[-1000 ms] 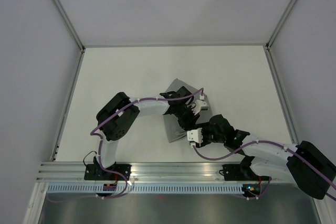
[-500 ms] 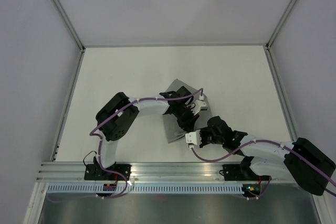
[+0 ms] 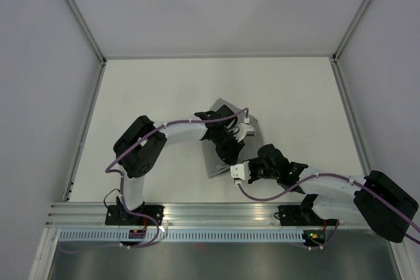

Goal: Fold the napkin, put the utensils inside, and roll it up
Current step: Roll the napkin with the utensil

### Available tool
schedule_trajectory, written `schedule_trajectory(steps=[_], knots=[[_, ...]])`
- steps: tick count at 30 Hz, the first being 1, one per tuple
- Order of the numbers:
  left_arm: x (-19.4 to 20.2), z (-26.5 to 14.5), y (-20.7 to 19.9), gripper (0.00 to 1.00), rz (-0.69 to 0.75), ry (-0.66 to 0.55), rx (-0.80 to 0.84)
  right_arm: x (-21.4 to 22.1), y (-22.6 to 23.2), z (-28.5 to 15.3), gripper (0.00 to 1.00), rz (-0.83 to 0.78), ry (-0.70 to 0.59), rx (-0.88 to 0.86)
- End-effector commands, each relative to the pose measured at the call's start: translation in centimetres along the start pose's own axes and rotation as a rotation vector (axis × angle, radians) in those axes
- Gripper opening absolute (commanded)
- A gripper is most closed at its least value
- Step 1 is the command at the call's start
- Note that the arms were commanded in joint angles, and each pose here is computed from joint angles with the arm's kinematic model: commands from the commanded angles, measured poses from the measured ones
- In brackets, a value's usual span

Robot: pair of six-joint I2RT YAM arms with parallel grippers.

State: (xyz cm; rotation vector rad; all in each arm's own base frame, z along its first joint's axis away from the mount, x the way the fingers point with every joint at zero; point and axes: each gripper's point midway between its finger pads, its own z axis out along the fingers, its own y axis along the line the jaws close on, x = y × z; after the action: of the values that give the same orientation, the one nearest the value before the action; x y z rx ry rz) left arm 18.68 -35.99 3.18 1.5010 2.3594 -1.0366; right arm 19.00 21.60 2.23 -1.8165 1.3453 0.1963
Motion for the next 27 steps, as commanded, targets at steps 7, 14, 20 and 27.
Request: schedule_trajectory(steps=[7,14,20,27], knots=[[-3.0,-4.3,1.3,0.37,-0.042,-0.161,-0.128,1.1,1.8,0.0,0.01,0.074,0.078,-0.108],[-5.0,-12.1,6.8,0.37,-0.191,-0.493,-0.410,0.8,2.4,0.0,0.00,0.112,0.085,-0.164],[-5.2,-20.4,10.0,0.37,-0.332,-0.857,-0.676,0.0,2.9,-0.1,0.00,0.153,0.088,-0.243],[-5.4,-27.0,7.1,0.31,-0.264,-1.118,-0.763,-0.5,3.7,0.1,0.00,0.244,0.114,-0.391]])
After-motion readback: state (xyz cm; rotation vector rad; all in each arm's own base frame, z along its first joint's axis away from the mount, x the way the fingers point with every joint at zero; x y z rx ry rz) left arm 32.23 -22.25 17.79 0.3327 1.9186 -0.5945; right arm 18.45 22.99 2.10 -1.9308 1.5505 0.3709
